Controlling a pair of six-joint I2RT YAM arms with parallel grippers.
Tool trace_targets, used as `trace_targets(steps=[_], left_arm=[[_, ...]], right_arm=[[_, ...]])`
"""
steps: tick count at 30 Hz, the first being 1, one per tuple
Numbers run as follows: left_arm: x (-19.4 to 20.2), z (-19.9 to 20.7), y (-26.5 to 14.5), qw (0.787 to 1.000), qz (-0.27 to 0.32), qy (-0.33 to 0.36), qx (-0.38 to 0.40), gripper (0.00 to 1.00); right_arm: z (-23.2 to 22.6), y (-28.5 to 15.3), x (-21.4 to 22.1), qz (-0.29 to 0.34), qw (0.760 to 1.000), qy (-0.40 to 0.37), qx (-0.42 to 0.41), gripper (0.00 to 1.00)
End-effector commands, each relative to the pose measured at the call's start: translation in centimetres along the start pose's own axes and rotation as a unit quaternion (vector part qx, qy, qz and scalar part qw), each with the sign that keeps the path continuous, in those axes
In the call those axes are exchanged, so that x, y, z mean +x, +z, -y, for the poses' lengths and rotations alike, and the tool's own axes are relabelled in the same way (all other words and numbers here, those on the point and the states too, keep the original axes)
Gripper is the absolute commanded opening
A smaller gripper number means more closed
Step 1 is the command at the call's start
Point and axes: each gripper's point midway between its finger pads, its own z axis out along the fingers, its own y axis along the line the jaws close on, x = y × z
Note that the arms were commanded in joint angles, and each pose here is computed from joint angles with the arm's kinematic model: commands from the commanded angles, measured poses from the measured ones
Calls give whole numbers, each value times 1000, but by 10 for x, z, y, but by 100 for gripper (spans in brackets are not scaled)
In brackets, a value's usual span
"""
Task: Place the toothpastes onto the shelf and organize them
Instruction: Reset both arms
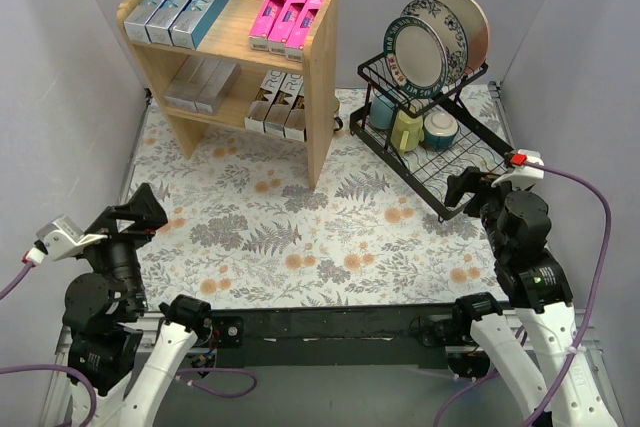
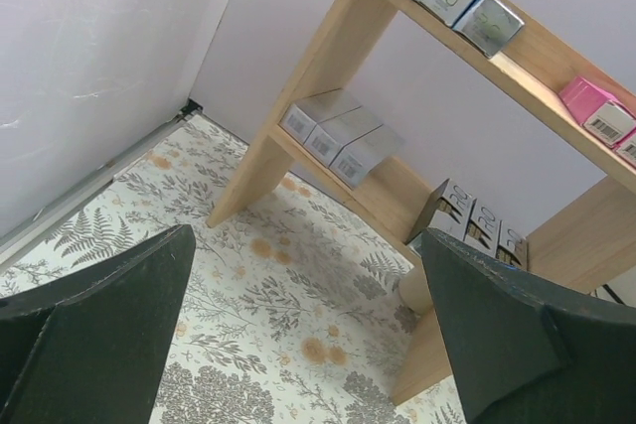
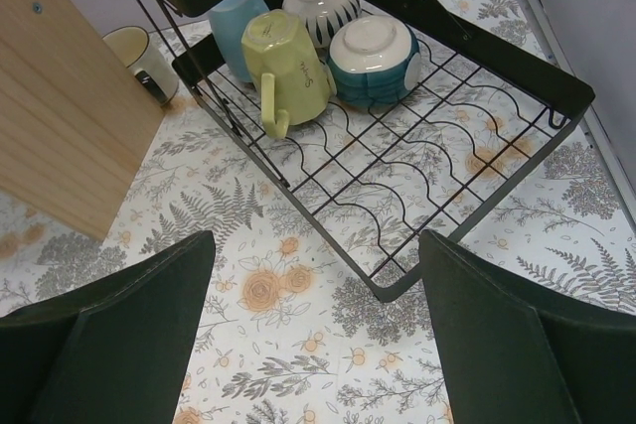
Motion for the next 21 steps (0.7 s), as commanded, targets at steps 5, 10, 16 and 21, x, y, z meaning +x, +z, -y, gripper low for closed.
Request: trace_targets(steps=[5,10,16,21], left_arm=[[-6,-15,-3,999,23,4,-26,98],[-13,-14,-6,999,31,2,-25,98],[-25,-17,-11,998,45,-9,-31,98],[-28,-18,-11,998,49,-4,-32,98]], right_arm=[[-6,0,-29,34,999,2,-2,91],[-6,-2,-35,42,999,1,0,91],[-7,-3,-44,59,998,-2,-1,91],[-2,-8,-54,85,996,1,8,91]])
